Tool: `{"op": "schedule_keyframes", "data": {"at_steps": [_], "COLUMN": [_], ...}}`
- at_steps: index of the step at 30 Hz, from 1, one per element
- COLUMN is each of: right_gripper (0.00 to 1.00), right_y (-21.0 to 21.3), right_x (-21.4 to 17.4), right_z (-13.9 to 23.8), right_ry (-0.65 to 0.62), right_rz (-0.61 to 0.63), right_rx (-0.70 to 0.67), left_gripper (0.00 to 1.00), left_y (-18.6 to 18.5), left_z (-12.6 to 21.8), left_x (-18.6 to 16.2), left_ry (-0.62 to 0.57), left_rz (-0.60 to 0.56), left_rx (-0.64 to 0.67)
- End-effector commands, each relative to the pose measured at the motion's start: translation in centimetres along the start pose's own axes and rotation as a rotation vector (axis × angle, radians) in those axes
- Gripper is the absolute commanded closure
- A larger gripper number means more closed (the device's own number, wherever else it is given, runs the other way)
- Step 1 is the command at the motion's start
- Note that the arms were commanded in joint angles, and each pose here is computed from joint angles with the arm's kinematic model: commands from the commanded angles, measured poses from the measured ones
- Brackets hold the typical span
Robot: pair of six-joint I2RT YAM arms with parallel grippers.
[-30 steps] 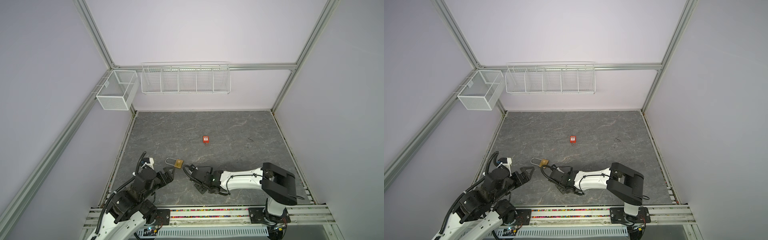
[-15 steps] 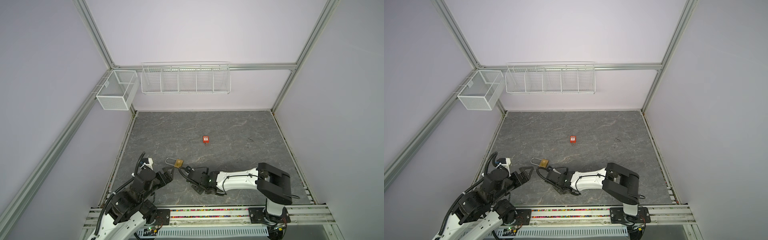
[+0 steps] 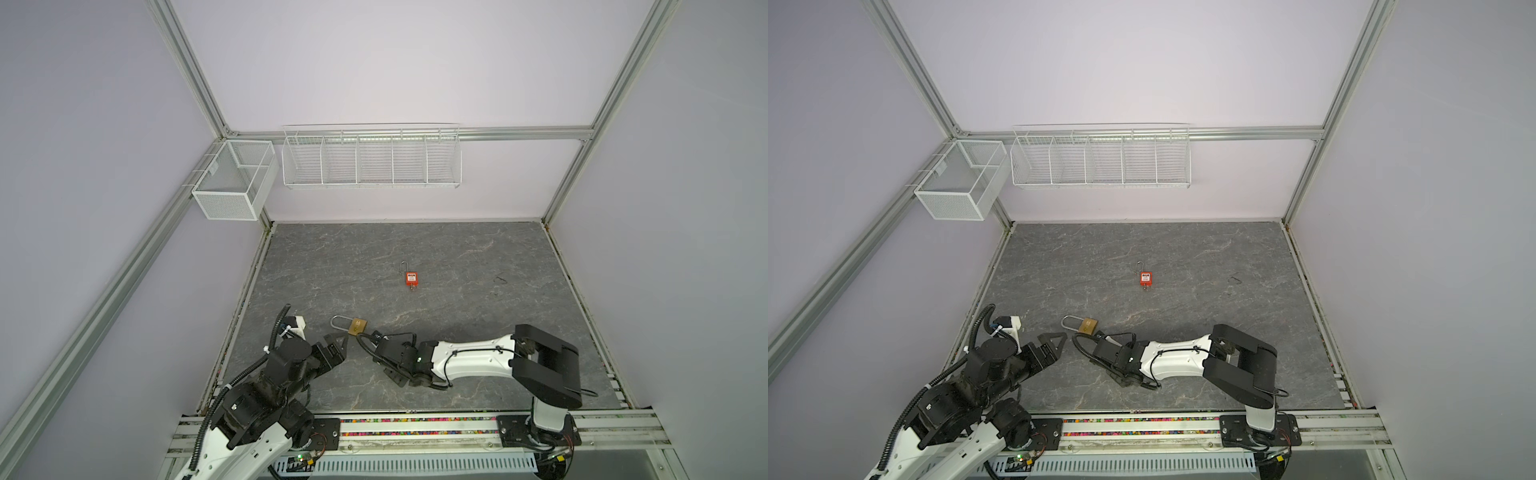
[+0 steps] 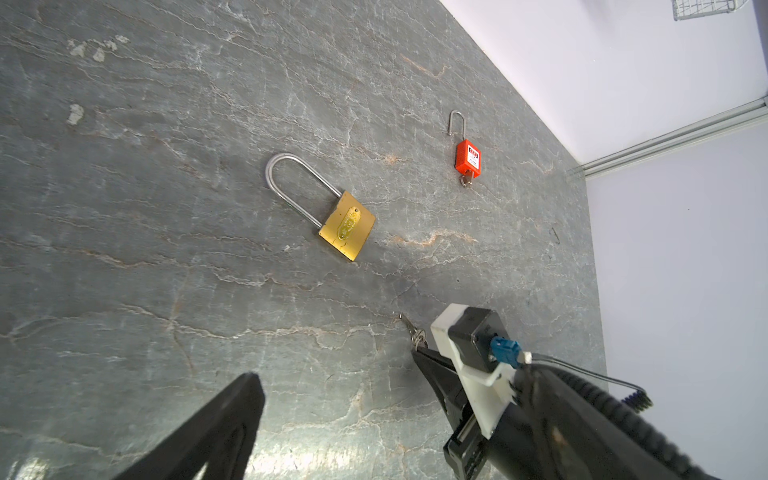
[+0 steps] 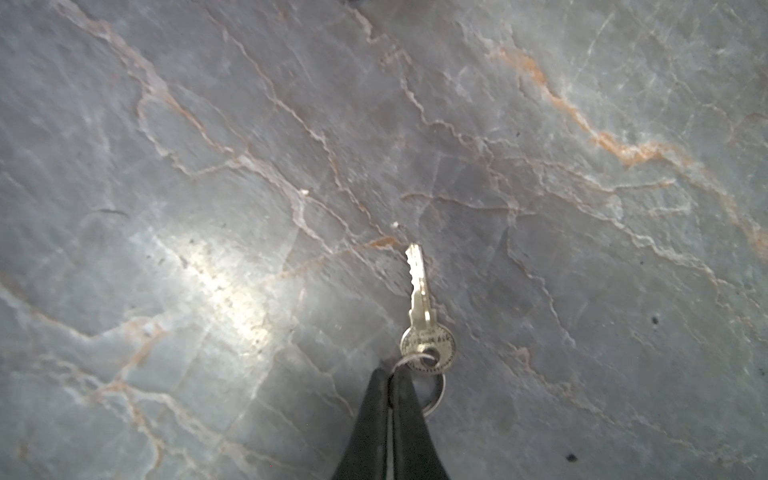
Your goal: Unlock with the key
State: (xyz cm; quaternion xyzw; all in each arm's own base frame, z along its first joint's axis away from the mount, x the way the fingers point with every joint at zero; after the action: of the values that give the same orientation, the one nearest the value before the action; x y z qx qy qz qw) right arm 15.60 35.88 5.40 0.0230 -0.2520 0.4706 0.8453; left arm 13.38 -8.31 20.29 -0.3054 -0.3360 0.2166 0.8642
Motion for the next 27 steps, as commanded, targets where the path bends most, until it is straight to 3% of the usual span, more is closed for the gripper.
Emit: {"op": "schedule_keyframes", "data": {"at_steps": [1,6,12,15,20,27], "right_gripper": [0.93,0.93,0.93,0.93,0.93,0.93], "right_y": [-0.7,-1.7,-3.0,-3.7,-4.8,-6.8], "right_x": [-0.2,0.1,0.3,0.6,1.2,2.2], "right_z": [0.6,2.2,4.3,5.1,6.1,7.5], "right_ry": [0.003,-0.029,-0.059,-0.069,-0.071,-0.090], "right_rz": [-0.002,-0.047,-0.097,-0.110,-0.115,-0.144], "right_rx": [0.025,0.101,0.225,0.244,0.245,0.196], "left_gripper": [0.01,0.01,0.01,0.00,0.08,0.14], "left_y": [0.6,0.7,-1.1,-2.5,-4.1,-3.8], "left_z": [-0.7,-2.8,-5.2,-5.9,-7.2,-8.2], "left_x": [-0.4,-1.6,-2.6,-2.6,-2.2,-1.9], "left_ry": [0.001,0.042,0.090,0.106,0.101,0.107], "left_rz": [0.019,0.059,0.124,0.227,0.533,0.783], "left_rx": [0.014,-0.022,-0.165,-0.254,-0.427,-0.443]}}
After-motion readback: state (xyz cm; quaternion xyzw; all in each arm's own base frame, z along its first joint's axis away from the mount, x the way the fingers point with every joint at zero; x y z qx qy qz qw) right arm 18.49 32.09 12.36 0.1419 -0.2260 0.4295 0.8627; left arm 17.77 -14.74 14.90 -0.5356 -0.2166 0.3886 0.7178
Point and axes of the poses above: each gripper's point midway between its finger pads, its own z axis back along the fingers, its own y axis along the line the jaws close on, x = y × z, the point moved 4 cm from there along z, back along the fingers, and after that the axes turned 6 degrees about z, right-handed, at the moved point
